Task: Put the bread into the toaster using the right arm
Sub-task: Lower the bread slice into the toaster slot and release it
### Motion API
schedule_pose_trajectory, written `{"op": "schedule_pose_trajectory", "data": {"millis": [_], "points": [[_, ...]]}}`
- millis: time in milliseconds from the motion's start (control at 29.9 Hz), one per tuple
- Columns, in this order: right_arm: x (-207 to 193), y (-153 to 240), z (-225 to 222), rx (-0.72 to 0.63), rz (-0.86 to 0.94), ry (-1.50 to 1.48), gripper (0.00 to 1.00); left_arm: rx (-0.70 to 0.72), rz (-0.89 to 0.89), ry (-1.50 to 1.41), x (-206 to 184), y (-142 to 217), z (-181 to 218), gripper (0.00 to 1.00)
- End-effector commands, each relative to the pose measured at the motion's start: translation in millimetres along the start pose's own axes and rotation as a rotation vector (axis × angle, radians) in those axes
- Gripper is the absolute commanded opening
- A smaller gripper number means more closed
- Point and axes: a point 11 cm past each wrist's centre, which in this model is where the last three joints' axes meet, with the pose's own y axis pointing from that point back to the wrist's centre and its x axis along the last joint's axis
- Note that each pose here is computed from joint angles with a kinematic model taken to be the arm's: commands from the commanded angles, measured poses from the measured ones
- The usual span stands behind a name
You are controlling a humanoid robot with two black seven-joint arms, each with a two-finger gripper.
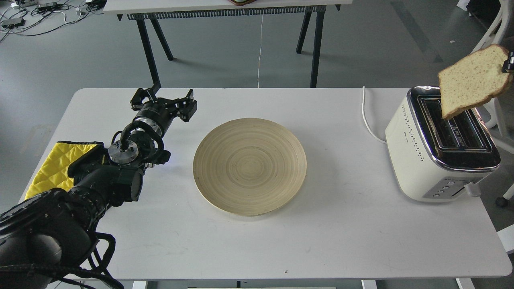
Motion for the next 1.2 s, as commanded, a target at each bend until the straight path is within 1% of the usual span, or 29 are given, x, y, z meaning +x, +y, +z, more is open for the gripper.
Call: {"op": "schedule_pose_trajectory", "data": {"millis": [0, 167, 568, 1169], "points": [[-6.1, -4.7, 0.4, -0.002, -0.019, 0.007, 0.02, 0.001, 0.0, 0.0, 0.0, 0.0, -0.2, 1.0], [-14.0, -10.1, 1.7, -0.006, -0.045, 0.008, 0.02, 0.0, 0.0, 0.0, 0.0, 0.0, 0.0, 1.0], [-15.1, -11.0, 0.1, -0.002, -0.051, 0.026, 0.02, 0.0, 0.0, 0.0, 0.0, 0.0, 0.0, 1.0], [-34.9, -13.9, -3.8, 0.012, -0.118, 0.055, 0.03, 0.0, 0.0, 0.0, 0.0, 0.0, 0.0, 1.0]]}}
